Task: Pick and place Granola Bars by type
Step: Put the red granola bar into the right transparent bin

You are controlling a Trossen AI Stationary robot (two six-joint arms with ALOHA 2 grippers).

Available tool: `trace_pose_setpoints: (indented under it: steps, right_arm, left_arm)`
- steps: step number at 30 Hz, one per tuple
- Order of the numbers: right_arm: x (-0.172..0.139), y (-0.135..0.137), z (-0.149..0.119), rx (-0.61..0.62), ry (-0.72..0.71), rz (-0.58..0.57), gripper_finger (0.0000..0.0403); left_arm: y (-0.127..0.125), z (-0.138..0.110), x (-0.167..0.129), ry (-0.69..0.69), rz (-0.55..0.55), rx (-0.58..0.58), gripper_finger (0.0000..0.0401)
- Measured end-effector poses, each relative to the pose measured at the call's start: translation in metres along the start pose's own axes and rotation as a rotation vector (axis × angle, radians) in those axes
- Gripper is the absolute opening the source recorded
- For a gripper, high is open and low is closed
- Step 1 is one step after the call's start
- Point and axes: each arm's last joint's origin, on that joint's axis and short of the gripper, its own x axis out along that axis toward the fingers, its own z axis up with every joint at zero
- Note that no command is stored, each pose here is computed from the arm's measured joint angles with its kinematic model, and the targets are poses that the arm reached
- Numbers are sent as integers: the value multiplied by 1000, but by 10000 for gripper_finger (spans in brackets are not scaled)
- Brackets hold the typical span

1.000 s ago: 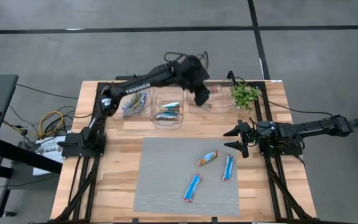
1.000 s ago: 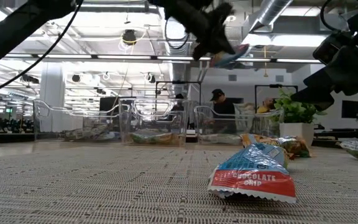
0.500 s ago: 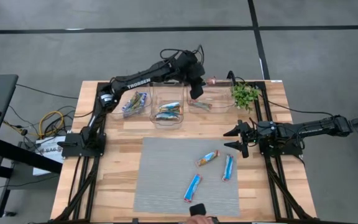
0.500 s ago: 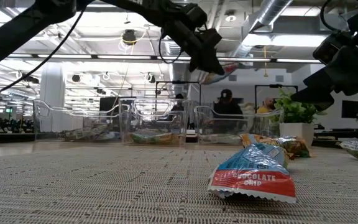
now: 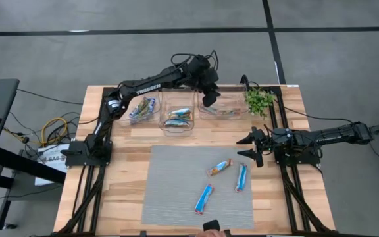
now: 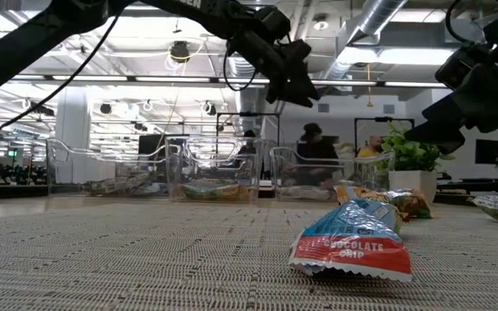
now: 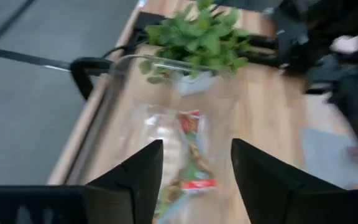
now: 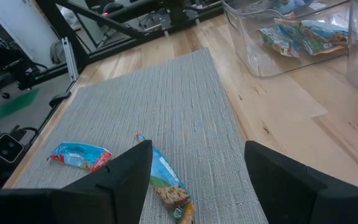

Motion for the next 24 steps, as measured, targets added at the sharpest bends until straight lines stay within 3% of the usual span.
trace_pose_setpoints:
  steps: [4,12,20,24]
  right_arm:
    - [0,0,0,0,0,0,249]
    - [0,0,0,0,-1,0,249]
    - [0,0,0,0,0,0,249]
    - [0,0,0,0,-3,1,249]
  left_arm:
    - [-11,-1,1,22,-70,-40,185]
    - [-61,-8,6,9,-168,-51,183]
    - [-99,-81,-24,-132,-162,-188,183]
    - [-114,-129,-52,-73,-106,-189,183]
